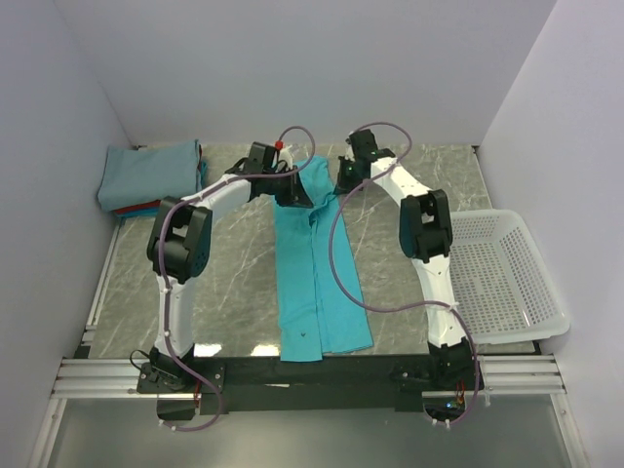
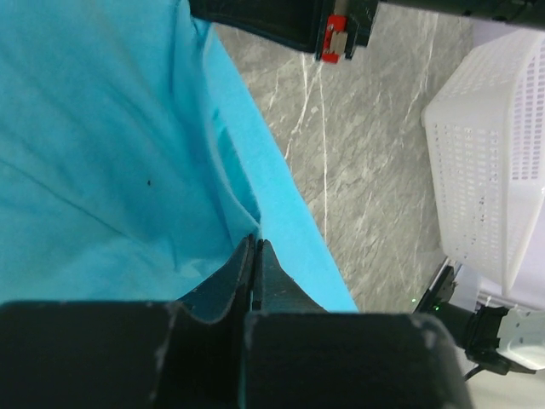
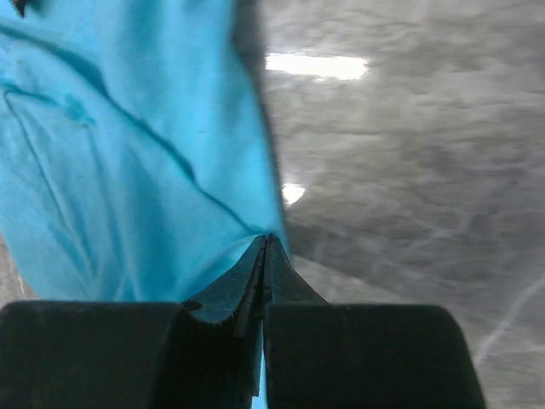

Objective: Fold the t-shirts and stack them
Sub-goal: Fold the tshirt

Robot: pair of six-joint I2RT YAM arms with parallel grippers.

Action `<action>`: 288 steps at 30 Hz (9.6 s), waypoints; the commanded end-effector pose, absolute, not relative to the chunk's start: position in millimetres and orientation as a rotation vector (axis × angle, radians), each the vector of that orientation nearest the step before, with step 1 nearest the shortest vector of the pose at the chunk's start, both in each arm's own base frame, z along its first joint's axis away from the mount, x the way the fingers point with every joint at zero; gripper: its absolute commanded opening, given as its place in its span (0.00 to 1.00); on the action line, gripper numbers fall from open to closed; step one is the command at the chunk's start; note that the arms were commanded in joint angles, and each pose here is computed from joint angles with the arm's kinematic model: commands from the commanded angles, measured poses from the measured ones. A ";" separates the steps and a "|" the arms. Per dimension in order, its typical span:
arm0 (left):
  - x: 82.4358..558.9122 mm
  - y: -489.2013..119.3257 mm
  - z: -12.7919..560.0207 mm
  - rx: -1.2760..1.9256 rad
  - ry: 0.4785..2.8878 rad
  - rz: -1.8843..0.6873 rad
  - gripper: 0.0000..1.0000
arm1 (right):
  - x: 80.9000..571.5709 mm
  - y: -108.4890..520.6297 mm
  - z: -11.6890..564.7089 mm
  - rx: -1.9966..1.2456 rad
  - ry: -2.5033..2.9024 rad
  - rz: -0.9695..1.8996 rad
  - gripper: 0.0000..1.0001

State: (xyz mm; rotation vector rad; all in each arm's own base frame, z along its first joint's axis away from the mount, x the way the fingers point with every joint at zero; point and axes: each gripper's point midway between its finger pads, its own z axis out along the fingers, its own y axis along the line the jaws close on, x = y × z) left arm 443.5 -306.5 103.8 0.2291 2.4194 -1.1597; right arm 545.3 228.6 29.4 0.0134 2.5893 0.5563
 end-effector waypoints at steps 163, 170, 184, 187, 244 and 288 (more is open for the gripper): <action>70.3 -274.4 38.7 1.857 1.504 -0.469 0.54 | 93.8 190.1 7.5 -2.322 1.438 0.433 0.33; 62.9 -272.7 30.3 1.939 1.498 -0.483 0.57 | 93.6 189.3 9.3 -2.317 1.455 0.431 0.05; 62.7 -263.1 1.8 2.049 1.550 -0.431 0.37 | 100.9 190.7 20.3 -2.245 1.472 0.442 0.00; 66.0 -264.5 0.8 2.039 1.562 -0.424 0.23 | 103.8 189.9 23.4 -2.222 1.476 0.447 0.00; 443.8 -200.8 202.8 0.658 1.696 -0.098 0.99 | 515.8 222.8 159.6 -0.894 1.964 -0.039 0.61; 414.1 -225.8 43.4 1.161 2.008 -0.145 0.01 | 292.9 230.0 78.2 -1.813 1.745 0.587 0.57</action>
